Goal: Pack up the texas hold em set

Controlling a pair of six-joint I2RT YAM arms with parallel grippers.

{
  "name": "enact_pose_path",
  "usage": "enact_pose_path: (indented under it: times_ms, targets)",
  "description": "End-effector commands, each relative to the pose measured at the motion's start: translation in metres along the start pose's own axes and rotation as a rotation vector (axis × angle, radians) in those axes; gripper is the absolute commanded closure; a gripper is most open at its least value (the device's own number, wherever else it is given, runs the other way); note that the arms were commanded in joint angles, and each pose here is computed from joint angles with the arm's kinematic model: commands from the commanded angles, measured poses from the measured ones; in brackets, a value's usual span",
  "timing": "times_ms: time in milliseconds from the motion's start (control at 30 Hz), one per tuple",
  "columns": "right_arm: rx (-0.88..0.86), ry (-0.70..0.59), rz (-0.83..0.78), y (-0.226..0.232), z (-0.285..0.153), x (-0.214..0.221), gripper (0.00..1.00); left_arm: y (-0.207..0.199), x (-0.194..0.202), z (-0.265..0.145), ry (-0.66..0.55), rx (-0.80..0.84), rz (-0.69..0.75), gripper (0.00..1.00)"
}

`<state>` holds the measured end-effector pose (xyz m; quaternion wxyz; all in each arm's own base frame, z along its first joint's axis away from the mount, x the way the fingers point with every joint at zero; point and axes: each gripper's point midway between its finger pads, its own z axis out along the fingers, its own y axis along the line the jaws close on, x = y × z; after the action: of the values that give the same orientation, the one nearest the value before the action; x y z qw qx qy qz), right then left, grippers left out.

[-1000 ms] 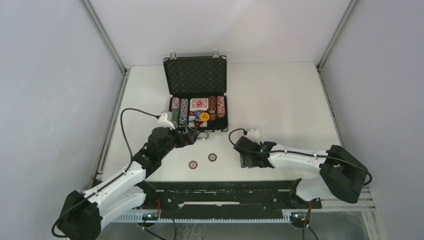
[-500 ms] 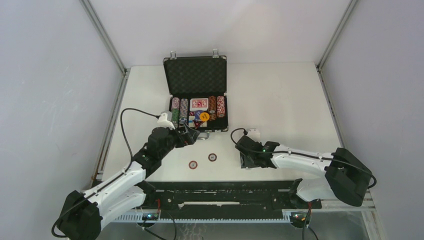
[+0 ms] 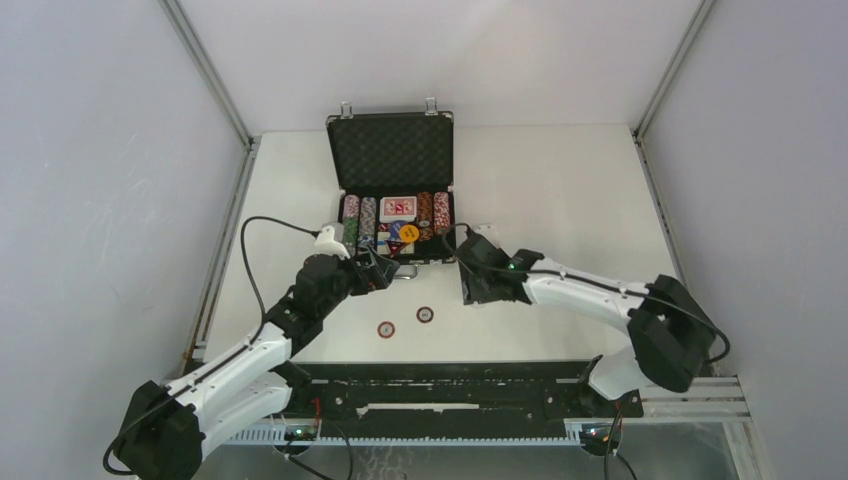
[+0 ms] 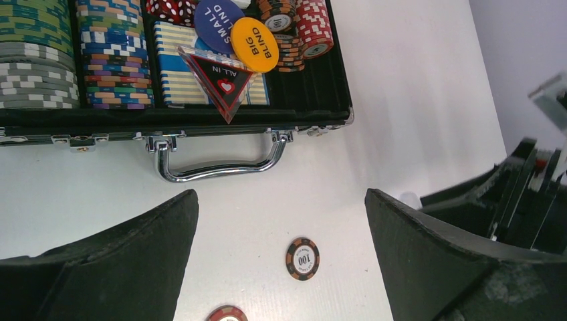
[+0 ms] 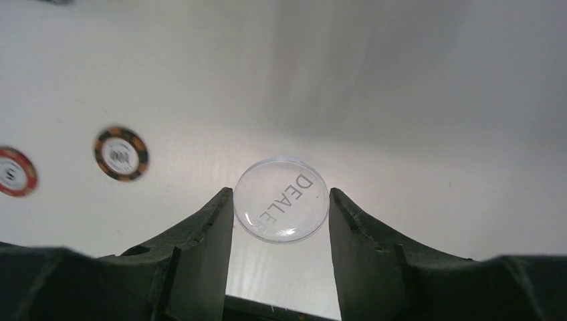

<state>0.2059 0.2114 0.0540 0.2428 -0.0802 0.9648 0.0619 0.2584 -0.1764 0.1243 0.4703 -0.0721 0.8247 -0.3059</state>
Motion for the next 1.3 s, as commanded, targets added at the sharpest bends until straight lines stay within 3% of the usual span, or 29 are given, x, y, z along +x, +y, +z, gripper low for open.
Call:
enact_pose_path:
  times_ms: [0, 267, 467, 633, 800, 933, 1200, 1267]
  targets:
    - [-0.057, -0.064, -0.072, 0.029, 0.004, -0.054, 0.44, 0.006, -0.002, 0.0, -0.03, -0.02, -0.014, 0.01]
    - [-0.134, -0.152, -0.154, 0.087, 0.015, -0.155, 0.44, 0.016, -0.004, 0.0, -0.044, -0.06, -0.02, 0.01]
    - [-0.191, -0.165, -0.223, 0.131, 0.039, -0.201, 0.43, 0.021, -0.009, -0.004, -0.079, -0.076, -0.023, 0.01]
    - [-0.199, -0.165, -0.265, 0.158, 0.067, -0.224, 0.2, 0.025, -0.012, -0.007, -0.097, -0.095, -0.013, 0.01]
    - [-0.183, -0.254, -0.239, 0.149, 0.046, -0.241, 0.17, 0.028, -0.012, -0.007, -0.098, -0.109, -0.005, 0.01]
    - [-0.156, -0.343, -0.192, 0.121, 0.017, -0.235, 0.18, 0.026, -0.01, -0.003, -0.079, -0.099, -0.002, 0.01]
    - [-0.11, -0.337, -0.193, 0.08, -0.015, -0.151, 0.22, 0.02, -0.006, 0.002, -0.048, -0.076, 0.023, 0.02]
    - [-0.088, -0.306, -0.21, 0.077, -0.014, -0.127, 0.27, 0.018, -0.007, 0.002, -0.051, -0.068, 0.016, 0.03]
